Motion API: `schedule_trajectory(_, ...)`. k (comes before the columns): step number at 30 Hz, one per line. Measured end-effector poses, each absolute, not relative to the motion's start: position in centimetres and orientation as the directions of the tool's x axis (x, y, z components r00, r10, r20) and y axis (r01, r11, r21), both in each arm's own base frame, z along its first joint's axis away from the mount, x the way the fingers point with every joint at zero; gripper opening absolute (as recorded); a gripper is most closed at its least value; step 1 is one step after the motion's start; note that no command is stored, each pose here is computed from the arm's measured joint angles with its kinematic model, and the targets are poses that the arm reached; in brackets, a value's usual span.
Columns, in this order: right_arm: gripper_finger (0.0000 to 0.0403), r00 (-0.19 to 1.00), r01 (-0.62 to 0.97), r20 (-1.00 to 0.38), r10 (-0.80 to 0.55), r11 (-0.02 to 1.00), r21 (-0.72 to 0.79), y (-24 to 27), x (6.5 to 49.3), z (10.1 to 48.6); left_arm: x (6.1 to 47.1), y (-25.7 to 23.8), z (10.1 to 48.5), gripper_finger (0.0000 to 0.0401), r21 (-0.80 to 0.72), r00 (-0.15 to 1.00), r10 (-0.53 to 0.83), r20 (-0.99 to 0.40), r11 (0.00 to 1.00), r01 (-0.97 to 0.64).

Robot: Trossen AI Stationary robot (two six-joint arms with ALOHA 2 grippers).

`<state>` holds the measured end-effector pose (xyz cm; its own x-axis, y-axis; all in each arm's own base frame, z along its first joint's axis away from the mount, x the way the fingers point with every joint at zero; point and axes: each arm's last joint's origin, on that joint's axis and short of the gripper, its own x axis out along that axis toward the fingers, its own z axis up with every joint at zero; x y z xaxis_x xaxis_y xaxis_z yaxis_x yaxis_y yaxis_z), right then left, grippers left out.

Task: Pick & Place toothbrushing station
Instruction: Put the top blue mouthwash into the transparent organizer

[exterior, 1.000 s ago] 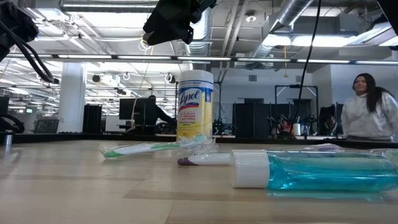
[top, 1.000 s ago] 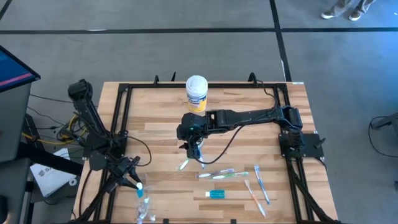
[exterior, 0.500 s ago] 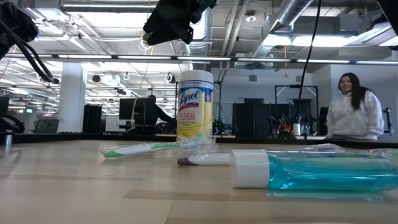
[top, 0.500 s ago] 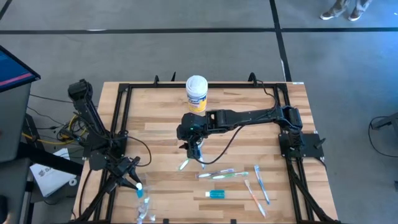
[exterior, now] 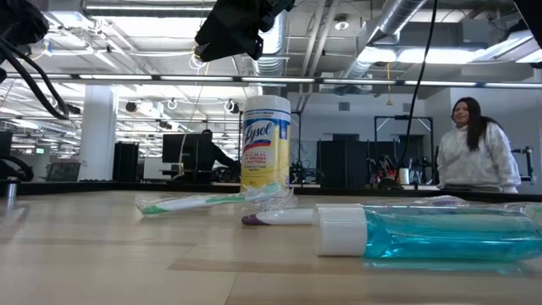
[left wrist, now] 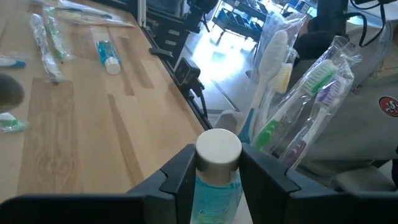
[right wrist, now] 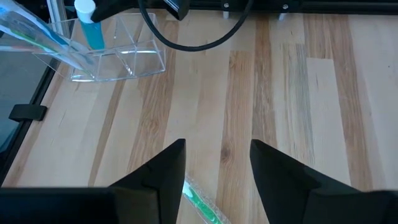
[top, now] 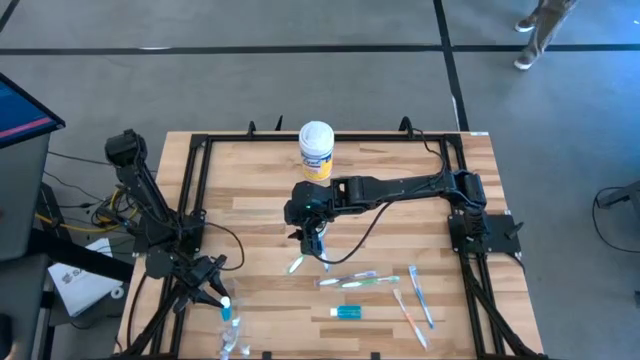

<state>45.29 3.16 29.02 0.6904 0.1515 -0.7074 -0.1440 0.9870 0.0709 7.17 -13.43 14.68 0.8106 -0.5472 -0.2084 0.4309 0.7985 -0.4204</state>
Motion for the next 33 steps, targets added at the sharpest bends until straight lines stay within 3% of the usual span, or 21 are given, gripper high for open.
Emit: schedule_trajectory(33,0.0170,0.691,-0.144,-0.707,0.151,0.987,0.070,3.16,45.28,29.02,7.45,-14.13,14.84,0.0116,-0.408,0.815,-0.558,-0.155,0.787,0.462)
